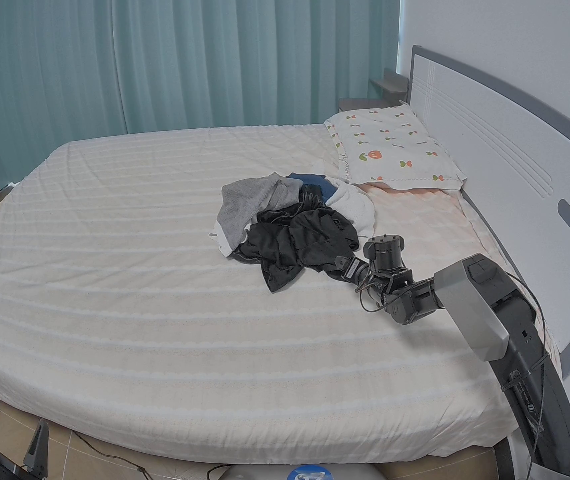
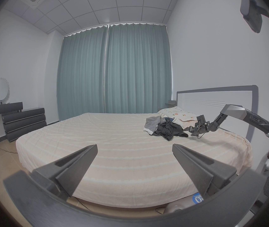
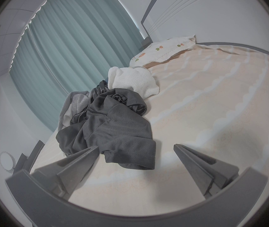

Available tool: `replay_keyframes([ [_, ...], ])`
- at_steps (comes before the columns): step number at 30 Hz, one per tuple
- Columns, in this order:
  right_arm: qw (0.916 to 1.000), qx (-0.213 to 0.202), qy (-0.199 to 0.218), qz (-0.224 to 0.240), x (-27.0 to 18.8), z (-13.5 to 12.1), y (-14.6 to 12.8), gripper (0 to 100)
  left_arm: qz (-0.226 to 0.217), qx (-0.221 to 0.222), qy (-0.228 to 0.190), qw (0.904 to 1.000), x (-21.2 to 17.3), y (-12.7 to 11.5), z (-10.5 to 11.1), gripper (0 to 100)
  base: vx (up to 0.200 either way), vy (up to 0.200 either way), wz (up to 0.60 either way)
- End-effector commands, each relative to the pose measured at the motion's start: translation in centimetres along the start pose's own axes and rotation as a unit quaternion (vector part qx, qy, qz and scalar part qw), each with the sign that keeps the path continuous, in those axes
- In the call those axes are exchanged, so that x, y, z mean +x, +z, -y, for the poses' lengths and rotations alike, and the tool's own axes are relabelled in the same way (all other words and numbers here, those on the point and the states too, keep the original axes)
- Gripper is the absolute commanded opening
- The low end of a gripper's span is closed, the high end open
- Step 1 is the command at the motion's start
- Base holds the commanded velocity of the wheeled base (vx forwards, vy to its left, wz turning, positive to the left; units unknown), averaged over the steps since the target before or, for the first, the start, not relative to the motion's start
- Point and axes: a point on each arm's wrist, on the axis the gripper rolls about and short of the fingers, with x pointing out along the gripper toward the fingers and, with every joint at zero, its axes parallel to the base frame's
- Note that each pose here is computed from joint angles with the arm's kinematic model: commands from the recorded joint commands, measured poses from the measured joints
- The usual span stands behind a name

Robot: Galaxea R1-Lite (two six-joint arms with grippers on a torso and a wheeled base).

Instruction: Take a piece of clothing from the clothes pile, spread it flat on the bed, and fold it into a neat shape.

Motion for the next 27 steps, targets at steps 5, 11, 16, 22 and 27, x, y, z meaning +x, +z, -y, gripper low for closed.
replay_keyframes([
  [5, 1.0000, 0.003, 0.006, -0.001, 0.6, 0.0, -0.7, 0, -0.005, 0.000, 0.000, 1.0000, 0.1, -0.4, 0.0, 100, 0.000, 0.000, 0.00],
  [11, 0.9997, -0.003, -0.004, -0.025, 1.0, -0.1, -1.9, 0, -0.006, -0.001, 0.000, 1.0000, 0.1, -0.4, 0.0, 100, 0.000, 0.000, 0.00],
  [16, 0.9995, -0.005, -0.009, -0.029, 0.3, -0.6, -1.6, 0, -0.005, -0.003, 0.002, 1.0000, 0.1, -0.4, 0.0, 100, 0.000, 0.000, 0.00],
  [22, 0.9961, -0.023, 0.005, -0.085, -4.6, -1.0, 0.2, 0, -0.005, -0.004, 0.002, 1.0000, 0.1, -0.4, 0.0, 100, 0.000, 0.000, 0.00],
  [27, 0.9908, -0.072, 0.033, -0.109, -9.7, -0.3, 1.5, 0, -0.005, -0.004, 0.002, 1.0000, 0.1, -0.4, 0.0, 100, 0.000, 0.000, 0.00],
])
